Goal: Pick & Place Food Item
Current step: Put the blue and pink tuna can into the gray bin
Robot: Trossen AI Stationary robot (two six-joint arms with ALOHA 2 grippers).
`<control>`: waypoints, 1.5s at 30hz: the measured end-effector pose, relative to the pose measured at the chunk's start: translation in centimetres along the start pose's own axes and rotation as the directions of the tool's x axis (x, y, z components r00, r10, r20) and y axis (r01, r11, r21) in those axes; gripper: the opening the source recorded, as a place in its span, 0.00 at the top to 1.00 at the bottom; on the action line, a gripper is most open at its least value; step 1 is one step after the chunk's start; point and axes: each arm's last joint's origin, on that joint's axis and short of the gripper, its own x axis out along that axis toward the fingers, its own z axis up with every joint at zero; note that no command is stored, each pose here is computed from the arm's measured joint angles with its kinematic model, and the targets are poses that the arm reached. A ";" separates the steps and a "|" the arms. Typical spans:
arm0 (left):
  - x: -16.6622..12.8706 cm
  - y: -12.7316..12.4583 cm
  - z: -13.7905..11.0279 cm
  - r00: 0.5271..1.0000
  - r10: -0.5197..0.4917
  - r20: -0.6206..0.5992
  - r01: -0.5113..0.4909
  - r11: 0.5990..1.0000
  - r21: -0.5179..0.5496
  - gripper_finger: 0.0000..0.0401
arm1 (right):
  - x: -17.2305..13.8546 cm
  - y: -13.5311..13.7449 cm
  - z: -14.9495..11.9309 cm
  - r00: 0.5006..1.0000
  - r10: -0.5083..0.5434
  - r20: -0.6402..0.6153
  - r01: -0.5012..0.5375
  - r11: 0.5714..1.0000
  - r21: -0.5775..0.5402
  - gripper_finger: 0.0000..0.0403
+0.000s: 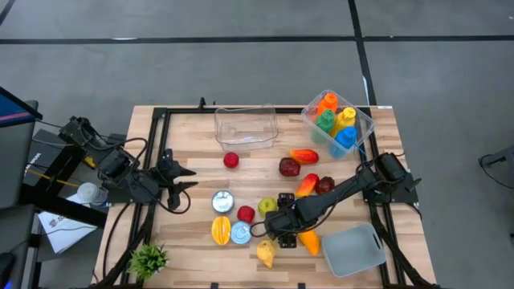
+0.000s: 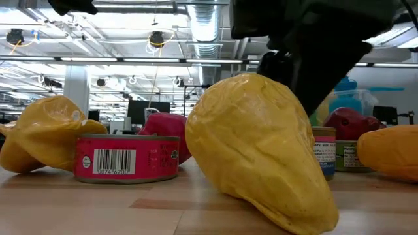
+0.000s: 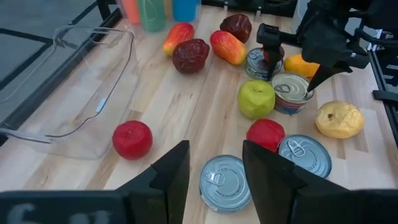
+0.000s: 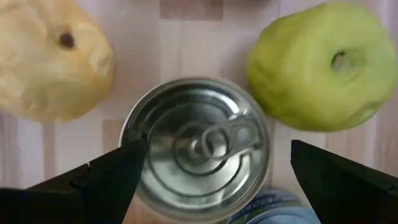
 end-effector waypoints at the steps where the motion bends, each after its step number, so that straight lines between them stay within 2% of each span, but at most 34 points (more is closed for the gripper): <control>1: 0.0 0.0 0.0 1.000 0.000 0.000 0.000 1.000 0.000 0.65 | 0.0 -0.1 0.1 1.000 0.007 0.002 -0.007 1.000 0.009 0.03; 19: 0.0 0.0 0.0 1.000 -0.001 0.000 0.001 1.000 0.000 0.66 | 0.9 -0.2 0.4 0.992 0.117 -0.036 -0.116 0.993 0.024 0.03; 31: 0.0 0.0 0.0 1.000 -0.005 -0.004 0.005 1.000 0.001 0.61 | -4.2 0.9 -0.2 0.982 0.176 0.065 -0.178 0.984 0.014 0.03; 38: 0.0 -0.2 -0.1 0.998 -0.052 -0.034 0.052 0.999 0.001 0.53 | -4.1 2.9 -1.9 0.977 0.209 -0.034 -0.212 0.971 -0.112 0.03; 45: 0.0 -0.3 0.0 0.998 -0.057 -0.026 0.057 0.998 -0.007 0.50 | -4.0 2.6 -0.6 0.968 0.242 0.065 -0.235 0.968 -0.089 0.03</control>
